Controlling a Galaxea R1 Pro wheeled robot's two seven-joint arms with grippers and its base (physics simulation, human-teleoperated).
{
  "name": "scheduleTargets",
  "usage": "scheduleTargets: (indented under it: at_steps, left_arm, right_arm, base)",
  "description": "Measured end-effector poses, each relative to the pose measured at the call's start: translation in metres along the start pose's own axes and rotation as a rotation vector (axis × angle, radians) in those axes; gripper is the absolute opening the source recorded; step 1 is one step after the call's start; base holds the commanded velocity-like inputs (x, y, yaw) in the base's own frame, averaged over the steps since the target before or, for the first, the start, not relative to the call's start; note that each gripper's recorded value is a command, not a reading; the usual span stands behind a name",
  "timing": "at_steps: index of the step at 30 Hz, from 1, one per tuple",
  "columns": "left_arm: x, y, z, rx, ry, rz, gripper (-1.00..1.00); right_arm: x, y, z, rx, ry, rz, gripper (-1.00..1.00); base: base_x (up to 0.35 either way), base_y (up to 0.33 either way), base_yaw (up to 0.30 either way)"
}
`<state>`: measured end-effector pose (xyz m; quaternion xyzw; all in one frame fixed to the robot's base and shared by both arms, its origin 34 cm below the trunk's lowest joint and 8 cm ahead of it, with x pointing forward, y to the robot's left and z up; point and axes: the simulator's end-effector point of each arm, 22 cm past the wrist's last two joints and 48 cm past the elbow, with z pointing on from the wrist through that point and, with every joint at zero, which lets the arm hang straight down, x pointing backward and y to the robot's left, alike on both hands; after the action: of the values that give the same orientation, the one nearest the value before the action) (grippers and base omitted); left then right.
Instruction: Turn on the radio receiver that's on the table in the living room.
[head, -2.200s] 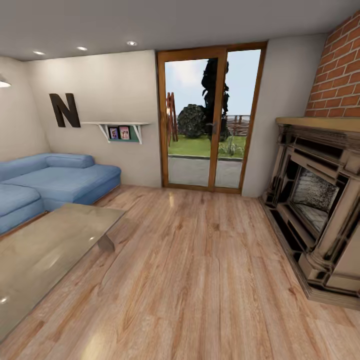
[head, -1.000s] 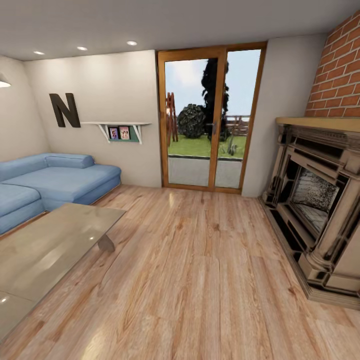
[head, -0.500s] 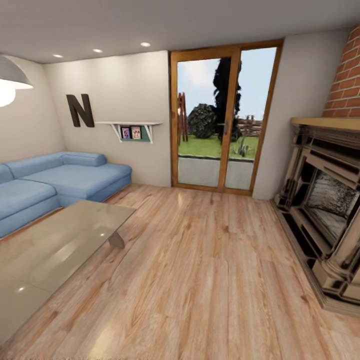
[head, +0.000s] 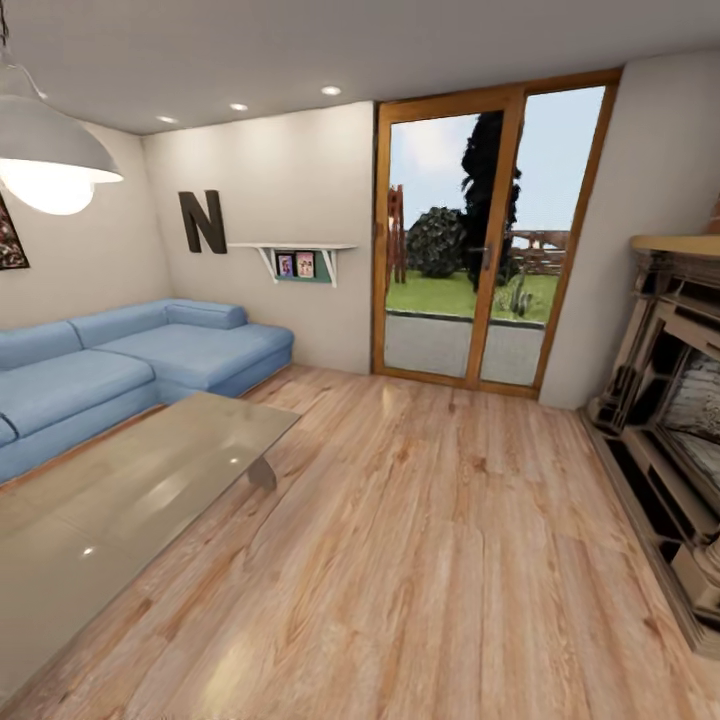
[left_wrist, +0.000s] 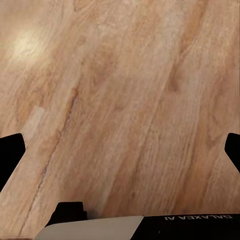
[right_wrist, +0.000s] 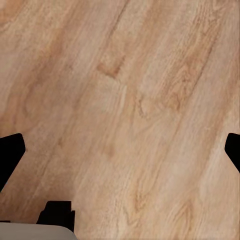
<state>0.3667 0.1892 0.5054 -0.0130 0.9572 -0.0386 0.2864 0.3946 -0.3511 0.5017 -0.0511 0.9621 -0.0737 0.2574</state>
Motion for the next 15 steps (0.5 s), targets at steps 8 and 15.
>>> scheduleTargets:
  at_steps: [8, 15]
  left_arm:
    - [-0.0026, -0.0015, -0.0001, 0.002, -0.007, -0.001, 1.0]
    - [-0.0051, -0.0018, -0.0002, 0.002, -0.013, 0.0, 1.0]
  right_arm:
    - [-0.0026, -0.0004, -0.0004, 0.001, -0.006, 0.001, 1.0]
    - [-0.0051, -0.0011, -0.0008, 0.002, -0.012, 0.002, 1.0]
  base:
    - [0.0, 0.0, 0.218]
    - [0.0, 0.0, 0.253]
